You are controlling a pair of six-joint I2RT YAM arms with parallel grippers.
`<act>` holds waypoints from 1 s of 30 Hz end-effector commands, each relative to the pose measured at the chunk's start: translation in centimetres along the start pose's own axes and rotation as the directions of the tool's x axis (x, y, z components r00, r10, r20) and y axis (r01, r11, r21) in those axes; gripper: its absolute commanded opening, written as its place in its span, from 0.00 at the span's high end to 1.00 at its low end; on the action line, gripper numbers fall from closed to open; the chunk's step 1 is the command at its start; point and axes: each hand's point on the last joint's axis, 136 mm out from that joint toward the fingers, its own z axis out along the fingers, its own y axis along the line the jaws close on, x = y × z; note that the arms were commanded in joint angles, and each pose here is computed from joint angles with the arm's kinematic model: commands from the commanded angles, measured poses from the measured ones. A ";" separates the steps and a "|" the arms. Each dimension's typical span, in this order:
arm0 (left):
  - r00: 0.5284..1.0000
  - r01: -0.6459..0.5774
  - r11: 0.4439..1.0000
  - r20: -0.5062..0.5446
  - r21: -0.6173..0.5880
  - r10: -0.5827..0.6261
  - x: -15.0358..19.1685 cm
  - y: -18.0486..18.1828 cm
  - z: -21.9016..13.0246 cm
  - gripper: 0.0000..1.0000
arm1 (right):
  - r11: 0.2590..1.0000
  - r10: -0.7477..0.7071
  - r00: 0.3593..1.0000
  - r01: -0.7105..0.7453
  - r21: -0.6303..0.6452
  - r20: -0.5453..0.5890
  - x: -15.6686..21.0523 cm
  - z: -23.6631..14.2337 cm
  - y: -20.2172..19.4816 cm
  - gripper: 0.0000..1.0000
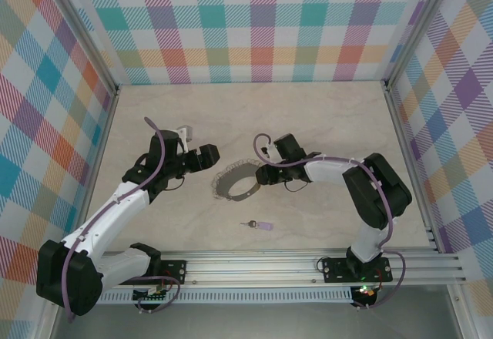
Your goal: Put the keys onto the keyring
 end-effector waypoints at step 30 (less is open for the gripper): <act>1.000 -0.006 1.000 0.011 -0.001 0.006 0.2 0.1 0.1 0.13 | 0.994 -0.055 0.998 0.057 0.091 -0.019 -0.8 0.7 -1.3 0.66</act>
